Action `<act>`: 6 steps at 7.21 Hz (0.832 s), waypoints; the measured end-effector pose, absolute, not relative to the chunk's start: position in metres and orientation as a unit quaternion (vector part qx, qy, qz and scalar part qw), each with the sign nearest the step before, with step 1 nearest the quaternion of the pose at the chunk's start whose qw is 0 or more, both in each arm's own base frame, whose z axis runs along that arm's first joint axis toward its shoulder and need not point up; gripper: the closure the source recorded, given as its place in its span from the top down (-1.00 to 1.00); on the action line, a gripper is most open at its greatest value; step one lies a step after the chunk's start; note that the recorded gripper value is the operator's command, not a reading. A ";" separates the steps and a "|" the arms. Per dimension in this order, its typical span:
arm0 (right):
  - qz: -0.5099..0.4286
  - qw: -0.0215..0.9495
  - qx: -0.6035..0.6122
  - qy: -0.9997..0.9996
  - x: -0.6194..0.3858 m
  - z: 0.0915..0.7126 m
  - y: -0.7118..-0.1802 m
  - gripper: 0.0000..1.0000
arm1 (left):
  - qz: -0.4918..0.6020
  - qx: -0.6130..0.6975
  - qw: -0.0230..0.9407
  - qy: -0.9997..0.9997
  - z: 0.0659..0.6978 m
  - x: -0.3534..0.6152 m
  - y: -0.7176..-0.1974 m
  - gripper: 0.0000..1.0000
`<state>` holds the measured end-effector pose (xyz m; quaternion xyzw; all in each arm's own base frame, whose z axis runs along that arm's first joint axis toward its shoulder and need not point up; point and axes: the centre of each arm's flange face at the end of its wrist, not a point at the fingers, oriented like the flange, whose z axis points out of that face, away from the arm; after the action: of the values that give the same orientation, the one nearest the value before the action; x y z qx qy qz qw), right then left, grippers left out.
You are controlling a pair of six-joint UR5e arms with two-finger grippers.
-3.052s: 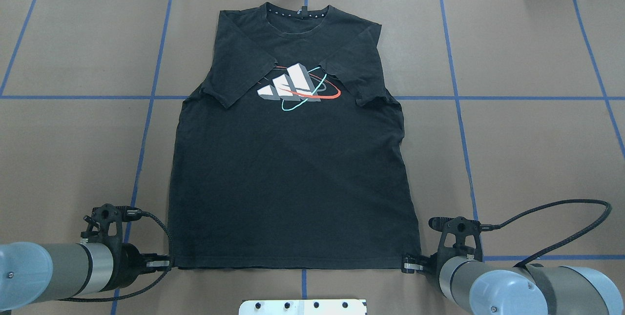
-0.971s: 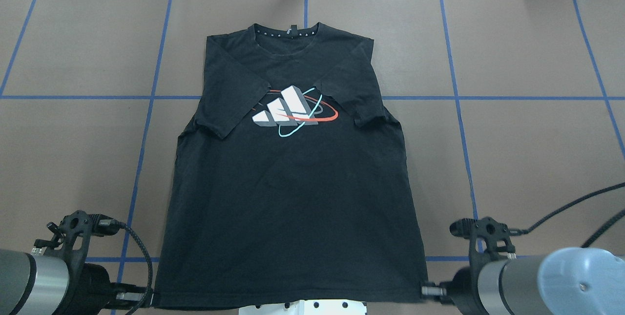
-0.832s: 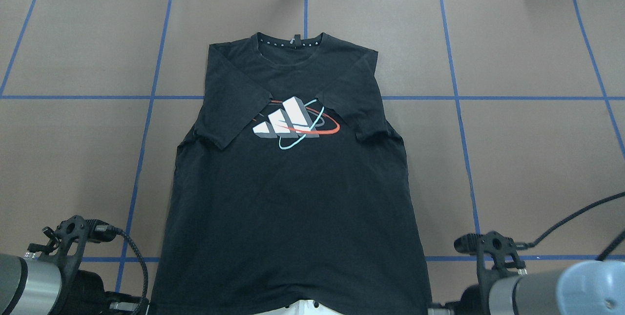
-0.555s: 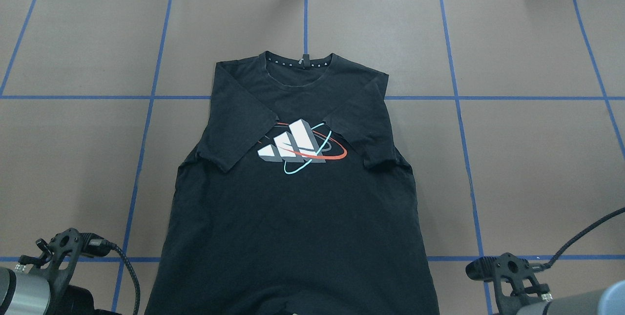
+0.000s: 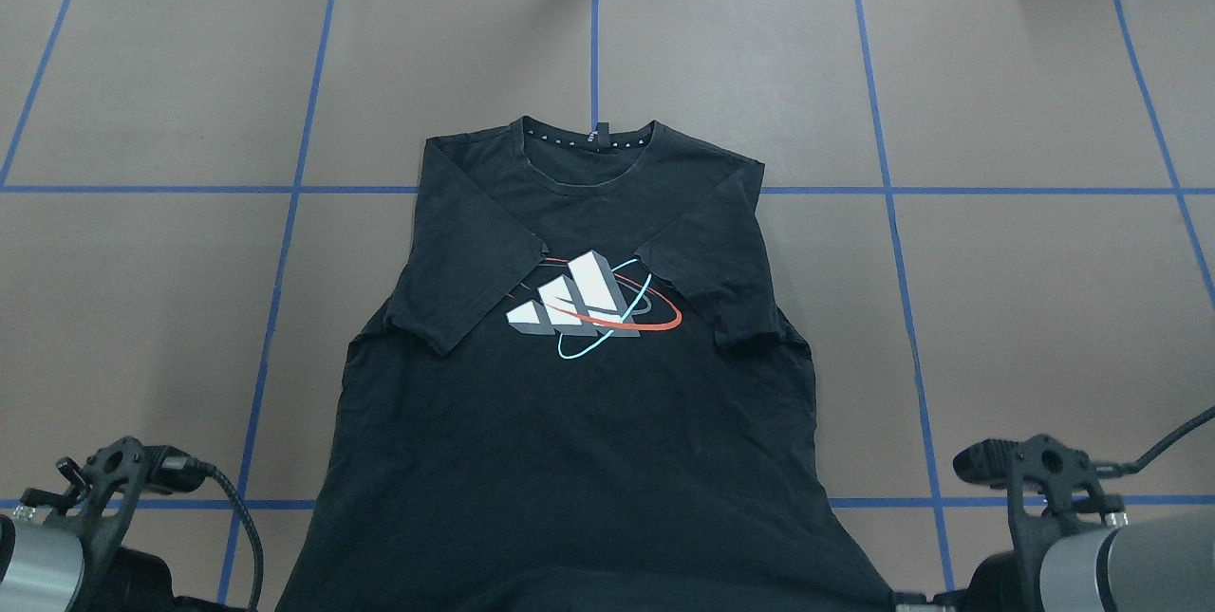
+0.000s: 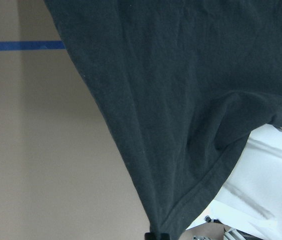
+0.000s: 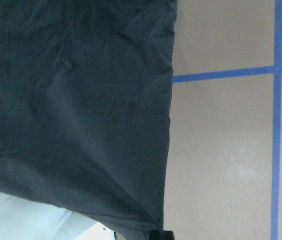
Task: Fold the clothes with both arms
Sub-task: 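Lift the hem with both grippers and fold it toward the collar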
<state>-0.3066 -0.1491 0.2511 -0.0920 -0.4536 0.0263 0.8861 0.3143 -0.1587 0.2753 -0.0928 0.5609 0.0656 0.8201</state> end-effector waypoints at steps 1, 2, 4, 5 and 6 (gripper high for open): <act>0.048 0.889 -0.081 -0.448 -0.305 0.254 -0.164 -1.00 | 0.050 -0.079 0.821 0.564 0.275 0.313 -0.173 -1.00; 0.071 0.891 -0.071 -0.442 -0.305 0.259 -0.180 -1.00 | 0.030 -0.064 0.822 0.565 0.277 0.313 -0.191 -1.00; 0.112 0.891 -0.052 -0.438 -0.318 0.267 -0.216 -1.00 | -0.012 -0.032 0.822 0.569 0.280 0.322 -0.236 -1.00; 0.129 0.888 -0.045 -0.439 -0.330 0.267 -0.236 -1.00 | -0.029 -0.016 0.821 0.570 0.280 0.329 -0.260 -1.00; 0.142 0.887 -0.038 -0.439 -0.334 0.267 -0.253 -1.00 | -0.041 0.002 0.822 0.568 0.282 0.330 -0.283 -1.00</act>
<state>-0.3342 -0.2526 0.2665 -0.0377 -0.4389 0.1416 0.8865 0.3298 -0.2831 0.2823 0.0025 0.5684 -0.0411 0.8217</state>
